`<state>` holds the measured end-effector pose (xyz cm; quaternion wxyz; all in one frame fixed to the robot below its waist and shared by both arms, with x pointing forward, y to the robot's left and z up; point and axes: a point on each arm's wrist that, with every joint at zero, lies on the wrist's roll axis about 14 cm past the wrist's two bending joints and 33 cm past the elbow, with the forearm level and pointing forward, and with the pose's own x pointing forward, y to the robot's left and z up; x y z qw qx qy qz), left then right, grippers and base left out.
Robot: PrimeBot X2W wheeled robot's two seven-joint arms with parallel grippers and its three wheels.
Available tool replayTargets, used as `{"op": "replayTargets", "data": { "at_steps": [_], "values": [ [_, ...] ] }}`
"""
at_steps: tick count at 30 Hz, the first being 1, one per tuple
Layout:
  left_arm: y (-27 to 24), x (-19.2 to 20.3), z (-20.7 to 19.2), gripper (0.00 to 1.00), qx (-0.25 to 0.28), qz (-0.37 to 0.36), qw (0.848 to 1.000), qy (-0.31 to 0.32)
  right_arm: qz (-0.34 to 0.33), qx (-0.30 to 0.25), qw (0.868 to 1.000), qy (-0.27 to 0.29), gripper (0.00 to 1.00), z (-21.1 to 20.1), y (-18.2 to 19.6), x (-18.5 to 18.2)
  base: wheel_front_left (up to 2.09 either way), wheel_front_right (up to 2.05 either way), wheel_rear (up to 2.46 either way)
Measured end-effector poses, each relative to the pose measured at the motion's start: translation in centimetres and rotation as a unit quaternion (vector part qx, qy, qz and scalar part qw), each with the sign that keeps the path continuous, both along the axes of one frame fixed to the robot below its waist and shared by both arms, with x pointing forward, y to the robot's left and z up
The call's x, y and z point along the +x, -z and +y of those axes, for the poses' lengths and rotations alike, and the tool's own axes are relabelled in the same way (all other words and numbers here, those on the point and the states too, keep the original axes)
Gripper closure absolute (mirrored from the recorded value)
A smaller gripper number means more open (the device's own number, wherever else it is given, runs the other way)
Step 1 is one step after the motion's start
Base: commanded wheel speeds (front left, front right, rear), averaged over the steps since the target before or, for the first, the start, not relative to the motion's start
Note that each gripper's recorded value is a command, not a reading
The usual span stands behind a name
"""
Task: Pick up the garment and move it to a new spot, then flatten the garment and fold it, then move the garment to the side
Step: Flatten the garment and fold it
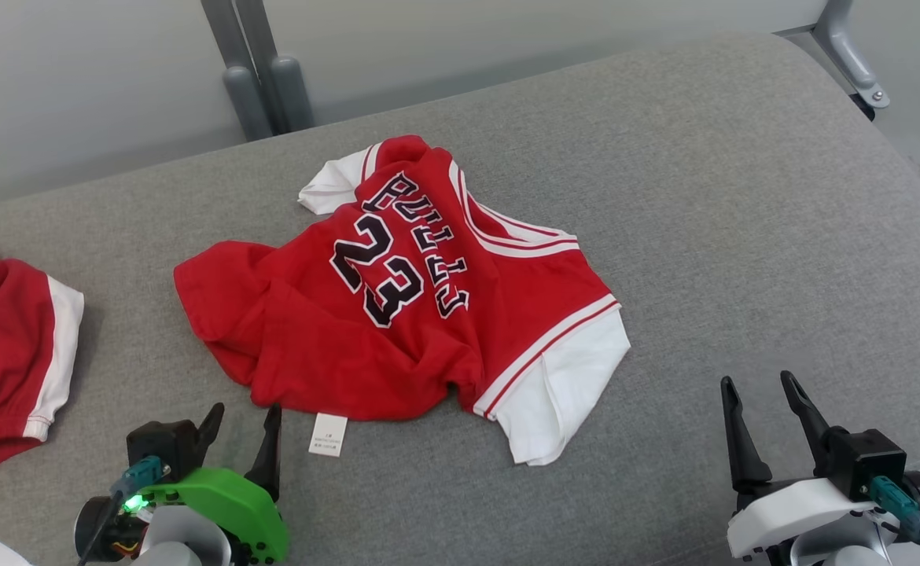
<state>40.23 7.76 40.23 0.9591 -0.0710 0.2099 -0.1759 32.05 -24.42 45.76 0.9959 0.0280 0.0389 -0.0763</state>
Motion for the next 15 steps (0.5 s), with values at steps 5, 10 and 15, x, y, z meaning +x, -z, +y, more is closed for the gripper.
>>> {"op": "replayTargets", "data": {
  "at_steps": [5,10,15],
  "values": [
    [1.0,0.2,-0.9,0.00,0.006,0.011,1.000,0.021,0.005,0.001,1.000,-0.010,0.00,0.5,0.3,0.8,0.00,0.00,0.00],
    [1.9,1.4,-1.1,0.00,0.015,0.019,0.999,0.032,0.008,0.000,1.000,-0.010,0.00,0.4,0.5,1.1,0.00,0.00,0.00],
    [2.9,1.5,-2.0,1.00,0.012,0.037,0.998,0.058,0.014,-0.001,1.000,-0.003,0.00,0.0,0.8,1.0,0.00,0.00,0.00]
  ]
}}
